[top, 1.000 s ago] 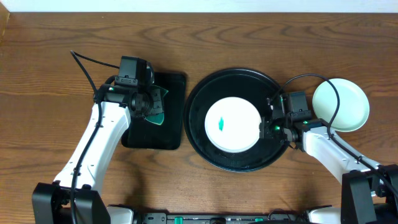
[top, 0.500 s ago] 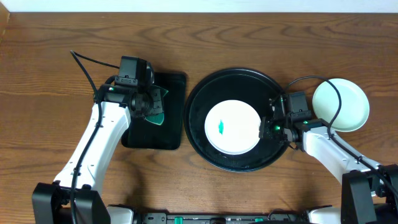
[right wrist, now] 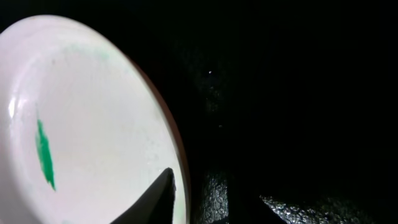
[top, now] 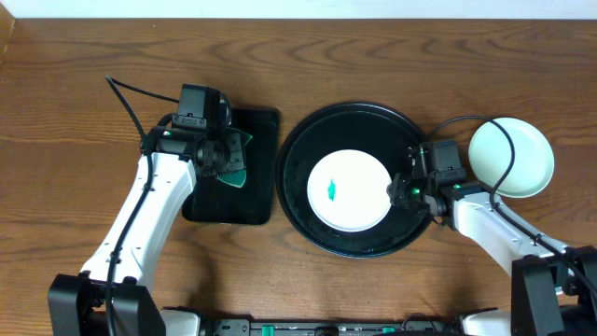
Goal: Clean dirty plates on tray and stack at the side
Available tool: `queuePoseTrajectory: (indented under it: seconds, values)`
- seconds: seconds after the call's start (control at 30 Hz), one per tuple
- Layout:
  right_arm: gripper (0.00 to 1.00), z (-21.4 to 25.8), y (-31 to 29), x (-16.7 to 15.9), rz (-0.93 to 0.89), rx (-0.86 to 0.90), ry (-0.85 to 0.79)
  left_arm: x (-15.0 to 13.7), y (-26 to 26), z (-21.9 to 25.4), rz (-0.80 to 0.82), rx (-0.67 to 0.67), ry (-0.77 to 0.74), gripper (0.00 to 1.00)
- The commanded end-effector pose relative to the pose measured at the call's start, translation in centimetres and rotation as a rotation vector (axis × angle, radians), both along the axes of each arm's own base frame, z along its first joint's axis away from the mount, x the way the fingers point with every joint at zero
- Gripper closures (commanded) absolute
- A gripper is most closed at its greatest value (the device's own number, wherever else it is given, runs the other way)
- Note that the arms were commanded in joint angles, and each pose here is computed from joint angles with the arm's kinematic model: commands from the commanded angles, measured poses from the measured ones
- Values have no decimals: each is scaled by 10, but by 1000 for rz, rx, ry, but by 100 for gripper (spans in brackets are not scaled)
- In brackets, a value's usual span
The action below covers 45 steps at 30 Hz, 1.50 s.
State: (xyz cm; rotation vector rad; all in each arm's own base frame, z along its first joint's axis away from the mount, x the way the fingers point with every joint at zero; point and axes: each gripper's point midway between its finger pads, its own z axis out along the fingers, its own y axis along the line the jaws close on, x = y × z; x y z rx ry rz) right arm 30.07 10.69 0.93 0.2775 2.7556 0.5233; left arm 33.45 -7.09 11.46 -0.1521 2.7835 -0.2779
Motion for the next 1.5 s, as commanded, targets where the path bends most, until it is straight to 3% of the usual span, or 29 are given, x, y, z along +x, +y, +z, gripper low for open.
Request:
queuePoseTrajectory:
  seconds: [0.0,0.17,0.3,1.2,1.47]
  values:
    - [80,-4,0,-1,1,-52,-9,-1,1,-3,10,7,8,92]
    - [84,-1,11,0,50,-57,-40,-1,1,-3,10,7,8,92]
    - [99,-3,6,2,39,-109,-53,-1,1,-3,10,7,9,92]
    - [99,11,-1,-16,9,-108,-6,1,1,-2,10,6,-2,92]
    - [99,-2,-1,-17,-4,-111,29,13,14,23,14,89,-51,93]
